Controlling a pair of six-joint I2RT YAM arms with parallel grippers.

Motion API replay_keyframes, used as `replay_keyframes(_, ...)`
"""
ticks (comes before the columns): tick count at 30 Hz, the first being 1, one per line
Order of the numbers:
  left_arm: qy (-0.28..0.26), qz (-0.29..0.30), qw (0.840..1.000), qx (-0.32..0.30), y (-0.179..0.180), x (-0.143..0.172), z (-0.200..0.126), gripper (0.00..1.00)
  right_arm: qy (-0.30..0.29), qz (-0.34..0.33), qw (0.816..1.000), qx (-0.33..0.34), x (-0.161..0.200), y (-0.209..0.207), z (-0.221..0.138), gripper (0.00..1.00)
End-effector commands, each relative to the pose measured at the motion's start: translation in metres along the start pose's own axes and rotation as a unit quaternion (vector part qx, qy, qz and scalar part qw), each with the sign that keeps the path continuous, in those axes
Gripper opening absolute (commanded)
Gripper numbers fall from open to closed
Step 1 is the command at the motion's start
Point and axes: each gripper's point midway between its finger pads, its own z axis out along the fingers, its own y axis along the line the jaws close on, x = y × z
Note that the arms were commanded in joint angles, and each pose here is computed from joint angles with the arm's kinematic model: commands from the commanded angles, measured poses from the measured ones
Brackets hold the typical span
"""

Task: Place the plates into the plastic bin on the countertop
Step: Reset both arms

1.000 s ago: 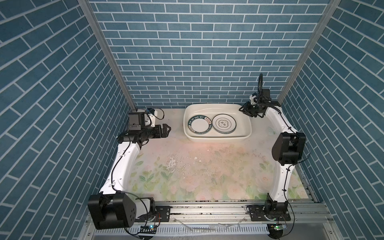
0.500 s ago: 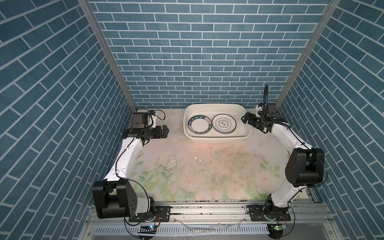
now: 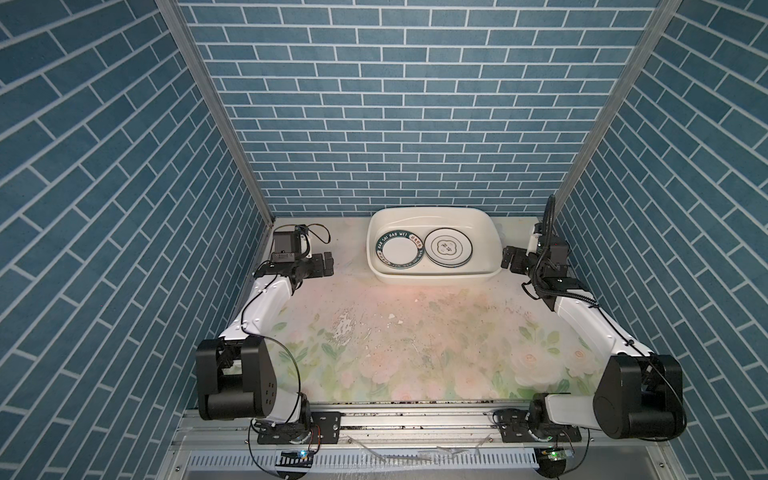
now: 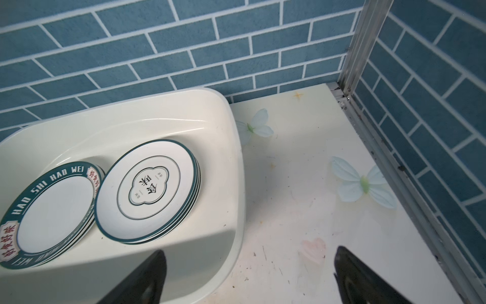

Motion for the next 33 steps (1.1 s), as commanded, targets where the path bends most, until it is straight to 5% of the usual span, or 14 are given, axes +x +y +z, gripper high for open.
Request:
replay_keyframes(1,-0.073,-0.001,0.997,-0.025,0.009,-0.02,0.006,1.0,-0.037,-0.041,0.998,0.038,0.003,-0.017,-0.008,0.99)
replay_keyframes(6,-0.126,0.024,0.991,-0.022,0.011,-0.02,0.013,0.99,-0.077,-0.04,0.99,0.108,0.006,-0.047,-0.009,0.99)
replay_keyframes(13,-0.19,0.067,0.979,-0.001,0.005,-0.001,0.017,1.0,-0.097,-0.041,0.987,0.121,0.017,-0.066,-0.005,0.99)
replay_keyframes(29,-0.252,0.063,0.964,0.052,-0.01,0.01,-0.009,1.0,-0.178,-0.03,0.972,0.148,0.042,-0.092,-0.024,0.99)
replay_keyframes(33,-0.234,0.039,0.971,-0.006,0.012,0.016,-0.009,1.0,-0.178,-0.034,0.97,0.161,0.036,-0.099,-0.023,0.99)
